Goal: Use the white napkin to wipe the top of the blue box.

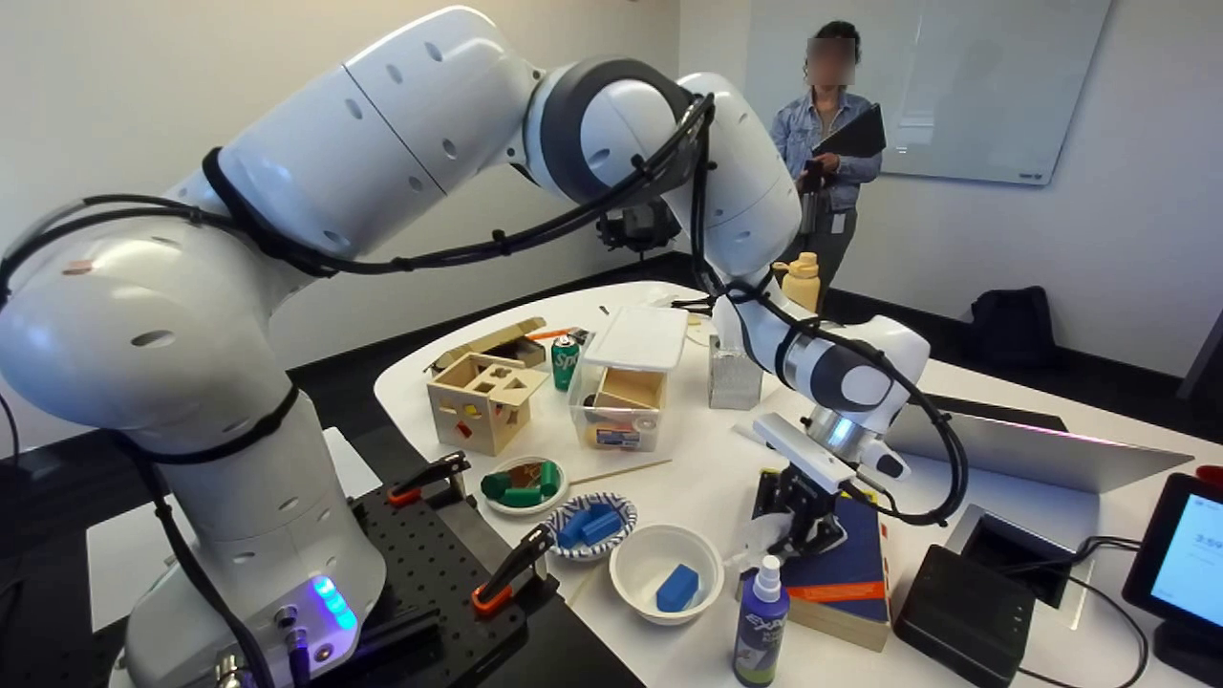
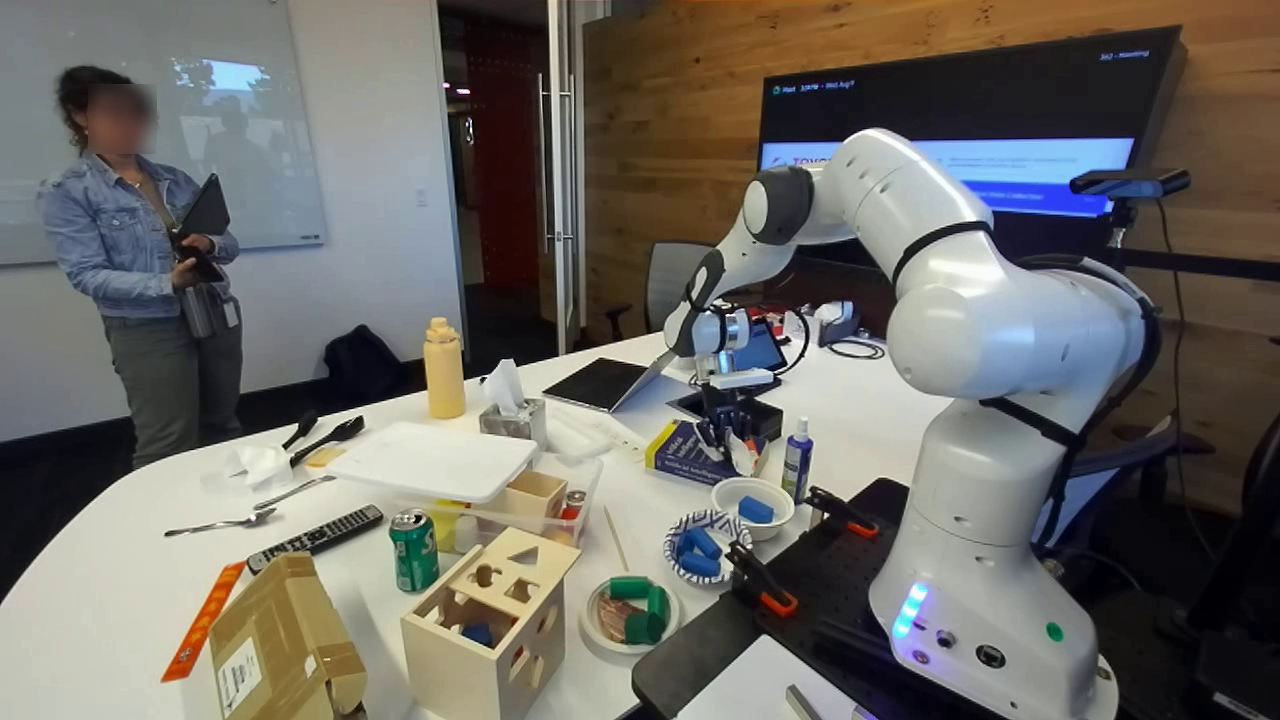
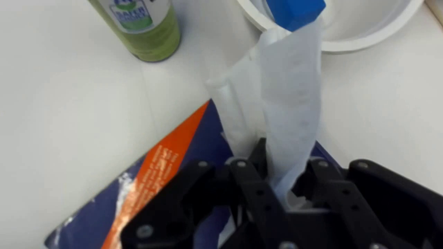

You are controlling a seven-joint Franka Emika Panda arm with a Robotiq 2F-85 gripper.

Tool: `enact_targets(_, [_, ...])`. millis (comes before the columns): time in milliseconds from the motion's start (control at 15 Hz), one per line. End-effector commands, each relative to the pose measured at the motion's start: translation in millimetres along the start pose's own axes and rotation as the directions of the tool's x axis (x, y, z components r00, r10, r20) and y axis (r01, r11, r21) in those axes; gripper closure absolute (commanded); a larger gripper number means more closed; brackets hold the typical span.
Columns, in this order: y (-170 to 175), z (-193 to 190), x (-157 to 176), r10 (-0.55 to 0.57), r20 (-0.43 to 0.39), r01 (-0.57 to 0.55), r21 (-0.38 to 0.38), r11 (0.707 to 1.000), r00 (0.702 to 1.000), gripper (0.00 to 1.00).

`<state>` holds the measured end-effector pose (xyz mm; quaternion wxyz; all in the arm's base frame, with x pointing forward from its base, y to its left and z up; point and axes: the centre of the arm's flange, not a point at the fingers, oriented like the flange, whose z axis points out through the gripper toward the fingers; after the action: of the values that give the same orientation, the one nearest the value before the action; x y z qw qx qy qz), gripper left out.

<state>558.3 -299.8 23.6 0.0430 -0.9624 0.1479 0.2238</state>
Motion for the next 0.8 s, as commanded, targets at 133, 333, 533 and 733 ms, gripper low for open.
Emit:
enact_targets(133, [40.8, -8.6, -3.8, 0.117, -0.023, -0.117, -0.004, 0.993, 0.993, 0.97])
enact_targets(333, [56.3, -18.2, 4.2, 0.165, -0.056, -0.166, -0.011, 0.986, 0.985, 0.97])
enact_targets(533, [65.7, -23.2, 16.0, 0.206, -0.086, -0.208, -0.014, 0.978, 0.975, 0.97])
enact_targets(733, [58.1, -17.2, 22.1, 0.201, -0.092, -0.204, -0.014, 0.979, 0.975, 0.97])
